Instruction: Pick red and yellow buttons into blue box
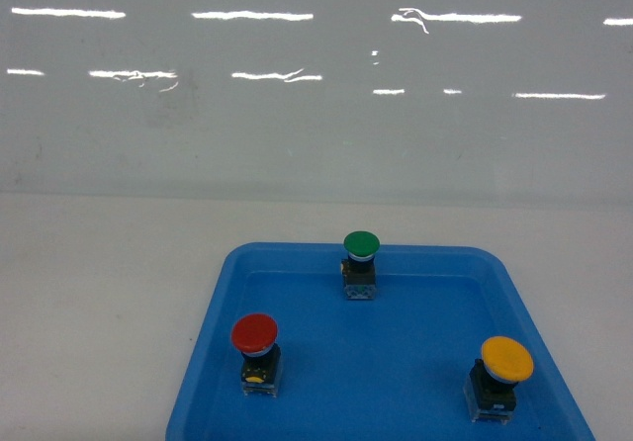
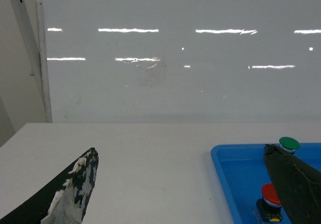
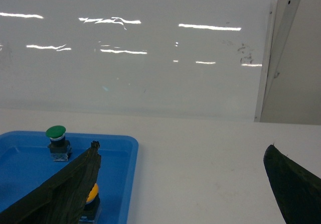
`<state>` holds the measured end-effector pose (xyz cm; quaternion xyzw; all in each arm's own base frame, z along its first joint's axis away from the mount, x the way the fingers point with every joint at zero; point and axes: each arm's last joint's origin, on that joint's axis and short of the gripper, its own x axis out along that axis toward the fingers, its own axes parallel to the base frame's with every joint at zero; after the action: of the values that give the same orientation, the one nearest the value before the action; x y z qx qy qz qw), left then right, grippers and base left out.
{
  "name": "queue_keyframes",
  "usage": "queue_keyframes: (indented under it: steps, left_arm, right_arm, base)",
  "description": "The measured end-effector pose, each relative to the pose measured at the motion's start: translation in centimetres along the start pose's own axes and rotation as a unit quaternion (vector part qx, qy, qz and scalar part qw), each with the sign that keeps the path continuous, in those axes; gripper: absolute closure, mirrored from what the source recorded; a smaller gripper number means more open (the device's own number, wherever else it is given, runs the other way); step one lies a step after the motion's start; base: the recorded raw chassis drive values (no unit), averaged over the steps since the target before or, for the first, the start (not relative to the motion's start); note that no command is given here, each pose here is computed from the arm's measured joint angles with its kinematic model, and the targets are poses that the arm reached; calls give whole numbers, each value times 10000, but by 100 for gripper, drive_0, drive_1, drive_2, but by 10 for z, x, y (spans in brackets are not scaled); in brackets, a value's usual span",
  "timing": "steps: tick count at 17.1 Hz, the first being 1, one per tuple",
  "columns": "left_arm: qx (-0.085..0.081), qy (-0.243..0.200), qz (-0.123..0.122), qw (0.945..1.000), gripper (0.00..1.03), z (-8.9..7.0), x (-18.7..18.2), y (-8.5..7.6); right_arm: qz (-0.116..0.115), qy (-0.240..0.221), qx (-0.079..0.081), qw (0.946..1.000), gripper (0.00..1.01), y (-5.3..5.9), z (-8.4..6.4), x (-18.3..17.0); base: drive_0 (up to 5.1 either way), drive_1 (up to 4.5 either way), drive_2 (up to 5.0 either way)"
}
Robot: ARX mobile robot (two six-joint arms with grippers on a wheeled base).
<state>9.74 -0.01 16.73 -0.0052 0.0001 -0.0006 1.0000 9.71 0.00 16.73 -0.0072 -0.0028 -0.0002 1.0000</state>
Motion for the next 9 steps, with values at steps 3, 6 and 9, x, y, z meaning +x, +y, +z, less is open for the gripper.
queue_keyframes:
  steps: [3,6,9]
  left_arm:
    - [0,0,0,10000,5,0,0,0]
    - [0,0,0,10000,5,0,0,0]
    - [0,0,0,10000,5,0,0,0]
  right_arm:
    - [0,0,-2,10000,3,0,0,0]
    - [-2,0,-2,10000,3,0,0,0]
    - [0,0,0,10000,3,0,0,0]
  base:
    - [0,0,0]
    - [0,0,0]
    - [0,0,0]
